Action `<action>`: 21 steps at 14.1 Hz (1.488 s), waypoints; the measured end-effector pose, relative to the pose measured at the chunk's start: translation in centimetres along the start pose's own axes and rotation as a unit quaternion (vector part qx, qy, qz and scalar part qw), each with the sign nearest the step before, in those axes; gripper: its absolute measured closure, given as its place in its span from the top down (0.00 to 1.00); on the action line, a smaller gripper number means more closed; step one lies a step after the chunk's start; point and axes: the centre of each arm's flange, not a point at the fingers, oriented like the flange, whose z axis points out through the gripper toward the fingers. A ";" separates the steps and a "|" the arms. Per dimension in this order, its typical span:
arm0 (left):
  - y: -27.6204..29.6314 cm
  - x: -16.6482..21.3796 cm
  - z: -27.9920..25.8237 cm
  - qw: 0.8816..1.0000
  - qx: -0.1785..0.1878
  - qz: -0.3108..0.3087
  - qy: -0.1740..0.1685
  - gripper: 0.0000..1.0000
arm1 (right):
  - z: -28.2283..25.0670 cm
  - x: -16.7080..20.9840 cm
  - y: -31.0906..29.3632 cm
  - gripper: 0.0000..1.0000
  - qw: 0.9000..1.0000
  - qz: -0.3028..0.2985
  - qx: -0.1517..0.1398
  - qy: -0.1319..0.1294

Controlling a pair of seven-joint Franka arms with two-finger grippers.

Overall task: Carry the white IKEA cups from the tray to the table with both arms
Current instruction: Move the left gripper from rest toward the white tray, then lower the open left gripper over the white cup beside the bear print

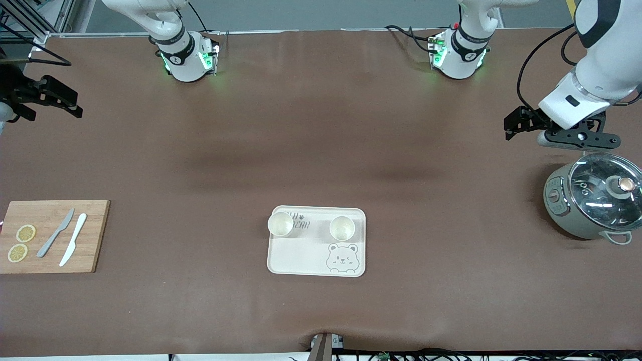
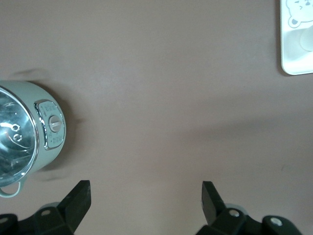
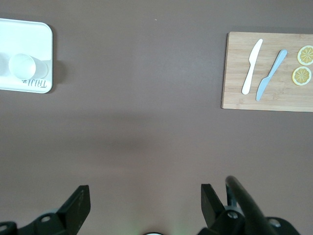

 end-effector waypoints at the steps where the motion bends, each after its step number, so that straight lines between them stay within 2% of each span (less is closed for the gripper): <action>1: 0.7 0.2 -0.2 1.000 0.001 0.002 0.004 1.00 | 0.0 0.0 0.0 1.00 1.000 0.000 0.000 0.000; 5: 3.4 2.1 -0.2 1.000 -0.002 -0.018 0.012 1.00 | 0.0 0.0 0.0 1.00 1.000 0.000 0.000 0.000; 9: 8.2 6.1 1.3 0.999 -0.017 -0.034 0.011 1.00 | 0.0 0.0 0.0 1.00 1.000 0.000 0.000 0.000; 15: 16.3 11.3 7.2 0.999 -0.020 -0.028 -0.011 1.00 | 0.0 0.1 0.0 1.00 1.000 0.000 0.000 0.002; 18: 20.6 12.9 9.3 0.999 -0.035 -0.020 0.007 1.00 | 0.0 0.1 0.0 1.00 1.000 -0.001 0.000 0.005; 21: 22.0 14.0 10.9 0.999 -0.039 -0.012 0.026 1.00 | 0.0 0.2 0.0 1.00 1.000 -0.001 0.000 0.006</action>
